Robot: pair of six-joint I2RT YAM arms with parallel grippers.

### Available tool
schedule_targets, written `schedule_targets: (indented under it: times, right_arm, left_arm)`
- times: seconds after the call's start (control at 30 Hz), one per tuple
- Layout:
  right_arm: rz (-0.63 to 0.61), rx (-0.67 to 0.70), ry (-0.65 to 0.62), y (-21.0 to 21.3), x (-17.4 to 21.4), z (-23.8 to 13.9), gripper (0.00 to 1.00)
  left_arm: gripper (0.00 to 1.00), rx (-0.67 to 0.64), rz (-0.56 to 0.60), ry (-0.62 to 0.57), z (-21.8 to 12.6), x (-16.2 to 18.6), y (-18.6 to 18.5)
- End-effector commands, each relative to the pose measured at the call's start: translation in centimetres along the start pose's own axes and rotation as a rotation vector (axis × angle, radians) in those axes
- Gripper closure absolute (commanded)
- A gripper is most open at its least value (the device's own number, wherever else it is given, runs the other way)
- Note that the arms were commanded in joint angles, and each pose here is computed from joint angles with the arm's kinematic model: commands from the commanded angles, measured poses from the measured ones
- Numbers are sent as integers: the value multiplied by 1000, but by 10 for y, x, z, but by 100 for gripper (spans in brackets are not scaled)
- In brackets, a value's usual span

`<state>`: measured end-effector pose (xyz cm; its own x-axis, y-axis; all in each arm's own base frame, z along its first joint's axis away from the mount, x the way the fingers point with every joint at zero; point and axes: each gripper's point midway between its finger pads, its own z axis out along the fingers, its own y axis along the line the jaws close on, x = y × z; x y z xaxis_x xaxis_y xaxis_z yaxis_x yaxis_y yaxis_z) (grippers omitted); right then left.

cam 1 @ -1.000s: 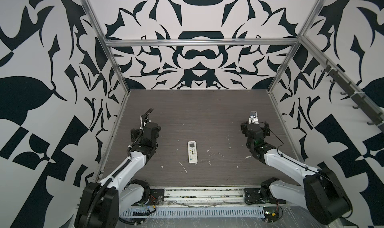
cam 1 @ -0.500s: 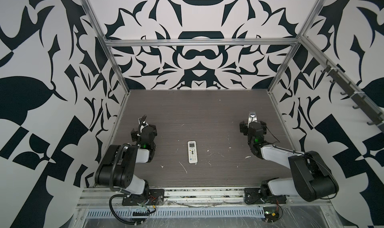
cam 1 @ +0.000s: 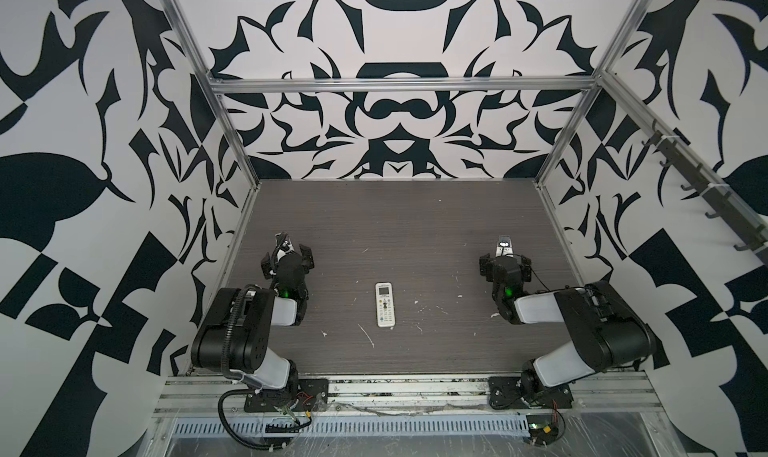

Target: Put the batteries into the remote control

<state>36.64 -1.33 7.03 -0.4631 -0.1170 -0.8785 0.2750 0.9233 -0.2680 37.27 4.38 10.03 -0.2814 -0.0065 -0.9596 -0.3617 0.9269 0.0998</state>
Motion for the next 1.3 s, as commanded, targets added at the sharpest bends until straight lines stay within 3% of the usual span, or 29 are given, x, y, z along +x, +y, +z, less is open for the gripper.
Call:
schedule_targets:
  times: [0.0,0.1,0.37,0.57,0.6,0.63,0.7,1.27]
  right_arm:
    - [77,91,-14,-14,-33,15,0]
    - [62,156,22,-19,-32,19,0]
    - [62,145,15,-18,-33,18,0]
    - [137,-107,-122,1,-23,2,0]
    - [115,-85,-162,0,-24,2,0]
    - [90,-67,-111,0,-19,5,0]
    - [144,-95,-91,-2,-20,7,0]
    - [130,-82,-95,-4,-18,7,1]
  left_arm:
    - [1,8,-35,-38,2,-14,-1]
    - [1,9,-33,-36,2,-14,-2]
    - [1,12,-32,-32,3,-14,-3]
    - [1,21,-25,-20,5,-13,-5]
    - [1,26,-20,-13,6,-13,-6]
    - [1,30,-18,-9,7,-13,-7]
    - [1,33,-18,-5,8,-13,-7]
    - [1,53,-19,30,14,-11,-9]
